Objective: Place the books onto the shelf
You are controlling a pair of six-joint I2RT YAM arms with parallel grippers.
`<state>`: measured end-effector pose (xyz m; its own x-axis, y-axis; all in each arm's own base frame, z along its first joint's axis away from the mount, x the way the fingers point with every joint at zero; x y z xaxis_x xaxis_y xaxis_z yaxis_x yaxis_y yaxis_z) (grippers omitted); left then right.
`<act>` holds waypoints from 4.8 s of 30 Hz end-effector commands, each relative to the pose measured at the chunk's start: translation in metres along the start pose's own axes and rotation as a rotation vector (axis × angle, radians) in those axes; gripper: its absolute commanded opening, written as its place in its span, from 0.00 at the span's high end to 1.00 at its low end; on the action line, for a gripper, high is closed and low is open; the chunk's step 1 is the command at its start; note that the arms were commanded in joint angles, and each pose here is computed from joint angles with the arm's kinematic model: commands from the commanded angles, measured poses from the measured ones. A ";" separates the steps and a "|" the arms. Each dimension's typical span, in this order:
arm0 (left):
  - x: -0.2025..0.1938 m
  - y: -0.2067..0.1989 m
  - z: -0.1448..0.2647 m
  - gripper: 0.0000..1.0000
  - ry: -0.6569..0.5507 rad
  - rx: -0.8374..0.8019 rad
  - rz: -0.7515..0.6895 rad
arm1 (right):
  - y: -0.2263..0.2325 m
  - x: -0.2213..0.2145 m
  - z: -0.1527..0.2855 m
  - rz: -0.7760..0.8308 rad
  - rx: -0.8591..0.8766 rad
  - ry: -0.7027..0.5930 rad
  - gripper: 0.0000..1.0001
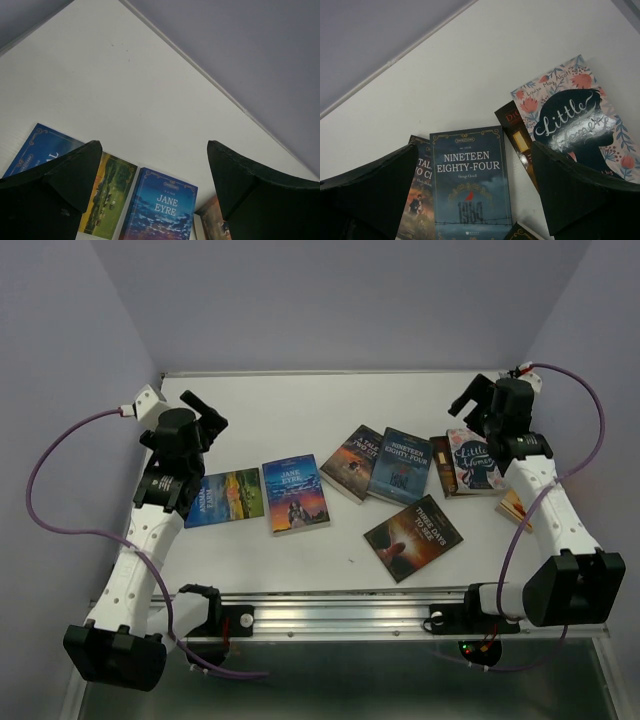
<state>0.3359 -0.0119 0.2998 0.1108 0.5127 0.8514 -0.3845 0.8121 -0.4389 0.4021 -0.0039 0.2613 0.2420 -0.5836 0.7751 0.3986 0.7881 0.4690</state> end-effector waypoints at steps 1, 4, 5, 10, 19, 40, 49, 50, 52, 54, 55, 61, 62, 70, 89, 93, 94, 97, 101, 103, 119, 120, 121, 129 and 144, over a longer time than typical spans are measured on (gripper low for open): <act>-0.002 0.006 0.002 0.01 -0.003 0.018 0.015 | 0.017 0.008 0.013 0.082 0.114 -0.001 0.00; -0.003 0.007 0.001 0.01 -0.003 0.020 0.029 | 0.022 -0.005 0.012 0.159 0.176 0.055 0.00; -0.005 0.006 0.002 0.01 0.009 0.017 0.026 | 0.024 -0.008 0.012 0.166 0.193 0.070 0.00; -0.016 0.015 0.005 0.01 0.050 0.046 0.021 | 0.079 -0.062 0.026 0.347 0.325 0.191 0.00; -0.012 0.045 0.032 0.01 0.051 0.149 0.003 | 0.166 -0.220 0.087 0.766 0.490 0.270 0.00; -0.017 0.056 0.044 0.01 0.044 0.133 -0.013 | 0.198 -0.462 0.090 1.189 0.520 0.410 0.17; -0.014 0.061 0.044 0.01 0.022 0.165 -0.012 | 0.197 -0.471 0.032 1.392 0.644 0.479 0.52; -0.013 0.062 0.045 0.01 0.019 0.169 -0.012 | 0.198 -0.468 0.024 1.443 0.675 0.474 0.53; -0.013 0.065 0.046 0.01 0.015 0.187 -0.010 | 0.200 -0.463 0.000 1.491 0.761 0.498 0.53; -0.012 0.065 0.046 0.01 0.013 0.188 -0.001 | 0.200 -0.464 -0.008 1.522 0.896 0.535 0.51; -0.012 0.064 0.045 0.01 0.014 0.186 0.002 | 0.201 -0.462 -0.014 1.533 0.944 0.537 0.50; -0.013 0.048 0.037 0.01 0.041 0.140 0.013 | 0.221 -0.449 -0.069 1.625 1.126 0.434 0.47; -0.012 0.046 0.035 0.01 0.043 0.138 0.015 | 0.226 -0.452 -0.070 1.621 1.148 0.425 0.47; -0.016 0.026 0.013 0.01 0.078 0.110 0.020 | 0.284 -0.411 -0.063 1.427 1.130 0.327 0.00; -0.026 -0.117 -0.200 0.01 0.166 -0.370 -0.469 | 0.260 -0.349 -0.030 0.613 0.653 0.385 0.00; -0.049 -0.130 -0.236 0.01 0.262 -0.437 -0.541 | 0.261 -0.354 -0.038 0.565 0.614 0.394 0.00; -0.056 -0.131 -0.242 0.01 0.282 -0.442 -0.550 | 0.260 -0.354 -0.040 0.559 0.601 0.389 0.00; -0.075 -0.135 -0.261 0.01 0.320 -0.480 -0.571 | 0.260 -0.358 -0.041 0.538 0.594 0.402 0.00; -0.100 -0.138 -0.275 0.01 0.359 -0.548 -0.584 | 0.251 -0.371 -0.044 0.521 0.573 0.434 0.00; -0.116 -0.139 -0.283 0.01 0.396 -0.569 -0.574 | 0.246 -0.374 -0.050 0.505 0.558 0.450 0.00; -0.219 -0.090 -0.294 0.05 0.659 -0.497 -0.465 | 0.235 -0.377 -0.072 0.559 0.635 0.546 0.00; -0.223 -0.089 -0.291 0.08 0.677 -0.508 -0.461 | 0.236 -0.377 -0.074 0.577 0.638 0.541 0.00; -0.227 -0.087 -0.289 0.12 0.687 -0.509 -0.459 | 0.234 -0.374 -0.080 0.579 0.629 0.533 0.00; -0.257 -0.051 -0.253 0.49 0.801 -0.425 -0.406 | 0.245 -0.347 -0.118 0.576 0.565 0.435 0.12; -0.244 -0.031 -0.205 0.61 0.761 -0.339 -0.351 | 0.243 -0.345 -0.141 0.657 0.606 0.428 0.16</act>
<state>0.5443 -0.0793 0.0531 0.7182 0.1767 0.6731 0.0630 0.9467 -0.3158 0.5384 0.3552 0.0597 0.6172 0.0275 0.7863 -0.3806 0.8851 0.2678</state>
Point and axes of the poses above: each gripper's point midway between its finger pads, its own z axis back along the fingers, its own y axis along the line the jaws close on, x = y × z, the point moved 1 cm from there along z, back along the fingers, and after that the axes turned 5 degrees about -z, right-handed, at the moved point
